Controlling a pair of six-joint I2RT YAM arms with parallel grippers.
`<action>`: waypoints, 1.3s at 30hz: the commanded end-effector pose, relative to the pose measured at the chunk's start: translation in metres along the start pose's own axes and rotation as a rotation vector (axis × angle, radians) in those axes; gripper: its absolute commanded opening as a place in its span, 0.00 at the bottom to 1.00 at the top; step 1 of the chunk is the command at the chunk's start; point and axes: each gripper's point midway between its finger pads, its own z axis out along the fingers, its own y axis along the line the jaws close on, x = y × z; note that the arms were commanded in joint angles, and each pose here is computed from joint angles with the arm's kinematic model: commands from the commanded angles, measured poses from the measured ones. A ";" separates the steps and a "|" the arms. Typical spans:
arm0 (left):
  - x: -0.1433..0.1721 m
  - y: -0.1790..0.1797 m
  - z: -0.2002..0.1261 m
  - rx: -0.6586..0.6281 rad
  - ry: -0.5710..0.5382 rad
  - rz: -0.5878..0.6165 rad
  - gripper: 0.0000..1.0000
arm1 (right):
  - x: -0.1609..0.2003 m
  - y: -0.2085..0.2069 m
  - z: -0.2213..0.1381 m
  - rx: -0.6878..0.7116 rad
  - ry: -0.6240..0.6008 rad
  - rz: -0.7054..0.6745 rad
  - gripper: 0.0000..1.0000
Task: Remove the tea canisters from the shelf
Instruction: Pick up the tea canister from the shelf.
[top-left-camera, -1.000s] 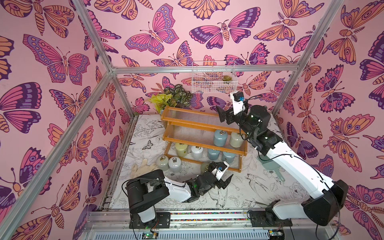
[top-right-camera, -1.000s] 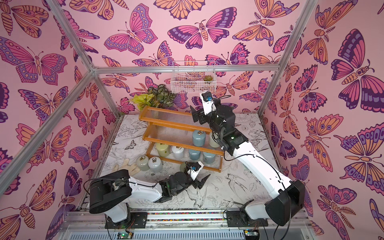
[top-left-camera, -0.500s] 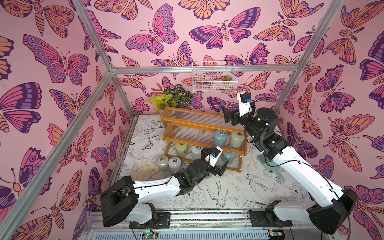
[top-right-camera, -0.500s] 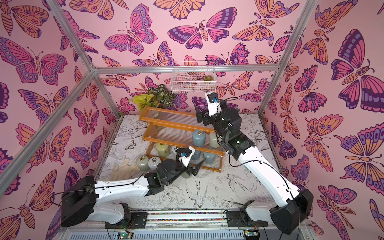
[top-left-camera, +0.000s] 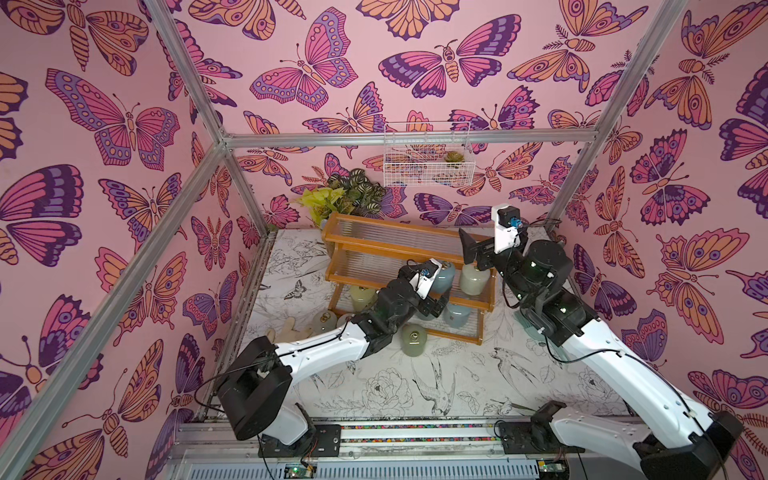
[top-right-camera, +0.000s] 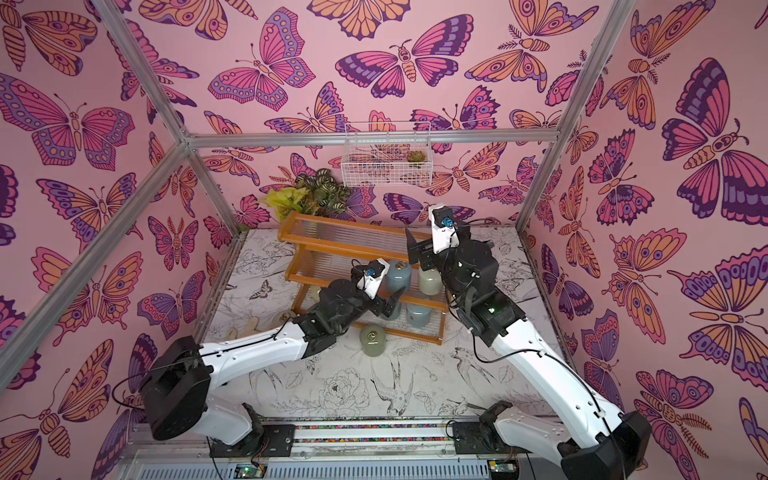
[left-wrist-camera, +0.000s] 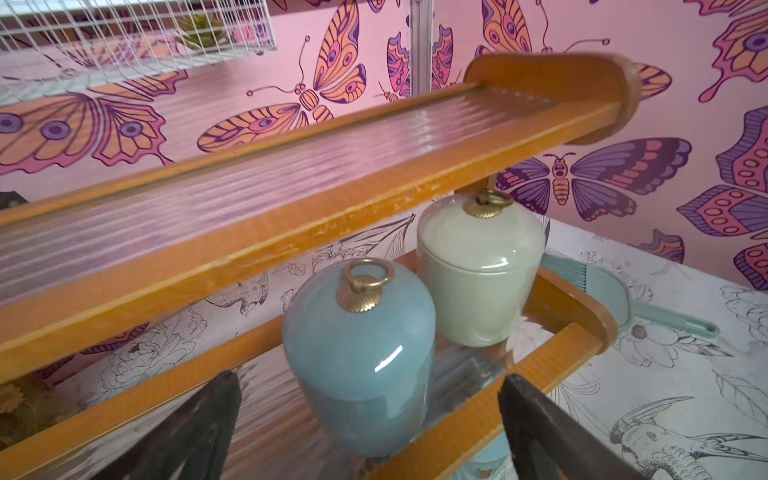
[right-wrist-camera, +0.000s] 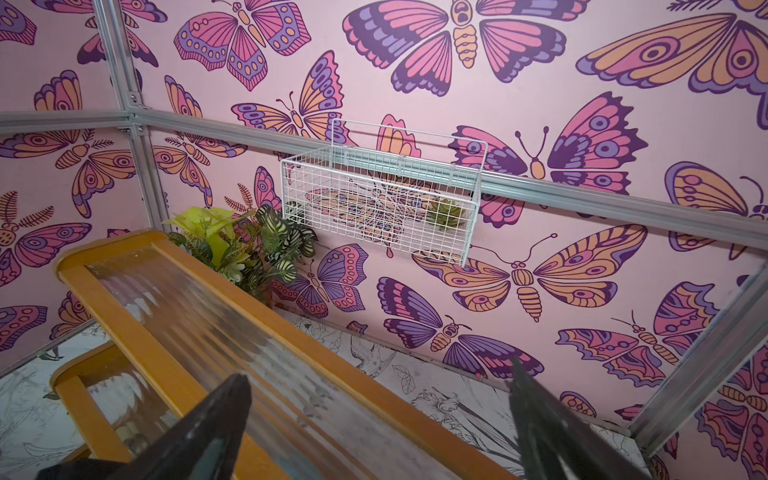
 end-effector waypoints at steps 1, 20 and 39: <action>-0.010 -0.001 0.015 0.025 -0.041 0.010 1.00 | -0.005 -0.005 -0.007 0.024 -0.009 0.003 0.99; 0.005 0.008 0.052 -0.021 -0.076 -0.007 1.00 | 0.006 -0.002 0.001 0.022 0.007 -0.023 0.99; 0.016 0.021 0.068 -0.061 -0.129 -0.046 0.91 | 0.013 0.002 0.017 0.028 0.035 -0.059 0.99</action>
